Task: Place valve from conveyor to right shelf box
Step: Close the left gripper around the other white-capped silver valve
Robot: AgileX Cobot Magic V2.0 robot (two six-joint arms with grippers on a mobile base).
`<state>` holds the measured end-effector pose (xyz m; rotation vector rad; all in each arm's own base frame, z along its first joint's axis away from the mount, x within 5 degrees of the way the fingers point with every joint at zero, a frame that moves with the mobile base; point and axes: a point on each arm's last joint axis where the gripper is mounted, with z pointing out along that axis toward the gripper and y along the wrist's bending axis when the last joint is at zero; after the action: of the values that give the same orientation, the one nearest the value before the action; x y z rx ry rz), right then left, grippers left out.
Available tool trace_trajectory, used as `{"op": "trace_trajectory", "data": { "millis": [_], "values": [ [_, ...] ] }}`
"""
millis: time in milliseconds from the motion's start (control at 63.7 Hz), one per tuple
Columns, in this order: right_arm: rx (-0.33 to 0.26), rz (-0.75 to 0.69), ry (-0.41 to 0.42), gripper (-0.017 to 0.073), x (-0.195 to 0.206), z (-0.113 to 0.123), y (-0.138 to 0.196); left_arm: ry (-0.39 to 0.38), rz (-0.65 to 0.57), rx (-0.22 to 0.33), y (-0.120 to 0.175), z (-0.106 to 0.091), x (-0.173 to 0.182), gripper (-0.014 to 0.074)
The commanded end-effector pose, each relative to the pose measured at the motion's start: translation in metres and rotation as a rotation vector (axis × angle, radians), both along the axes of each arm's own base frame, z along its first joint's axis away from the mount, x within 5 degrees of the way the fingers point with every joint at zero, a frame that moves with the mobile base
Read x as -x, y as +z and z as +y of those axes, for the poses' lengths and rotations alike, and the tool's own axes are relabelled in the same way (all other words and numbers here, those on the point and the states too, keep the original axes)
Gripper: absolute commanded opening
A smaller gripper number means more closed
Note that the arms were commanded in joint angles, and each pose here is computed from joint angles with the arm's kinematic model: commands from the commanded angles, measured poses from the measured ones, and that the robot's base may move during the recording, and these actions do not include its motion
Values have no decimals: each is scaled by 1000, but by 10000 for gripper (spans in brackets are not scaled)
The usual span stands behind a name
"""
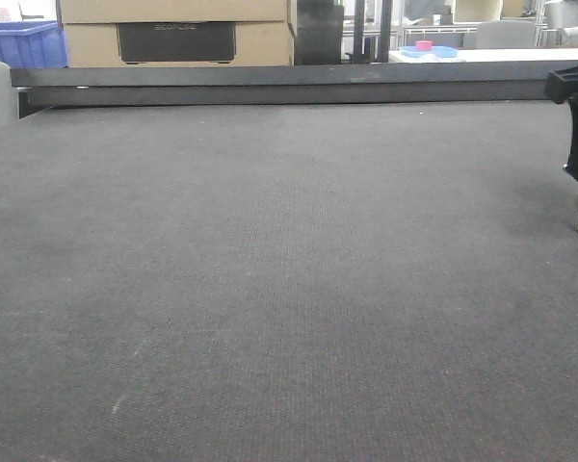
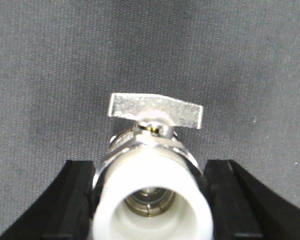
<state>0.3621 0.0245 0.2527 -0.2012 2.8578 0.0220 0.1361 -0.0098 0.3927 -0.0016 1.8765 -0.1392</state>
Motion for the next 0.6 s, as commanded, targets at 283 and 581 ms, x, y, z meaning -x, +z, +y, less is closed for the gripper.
{"op": "trace_trajectory", "data": {
  "millis": [283, 581],
  "values": [
    [15, -234, 15, -154, 31, -4, 75, 0, 185, -54, 8, 2, -18, 589],
    [8, -362, 13, -154, 58, -5, 114, 67, 475, -87, 15, 22, -83, 589]
  ]
}}
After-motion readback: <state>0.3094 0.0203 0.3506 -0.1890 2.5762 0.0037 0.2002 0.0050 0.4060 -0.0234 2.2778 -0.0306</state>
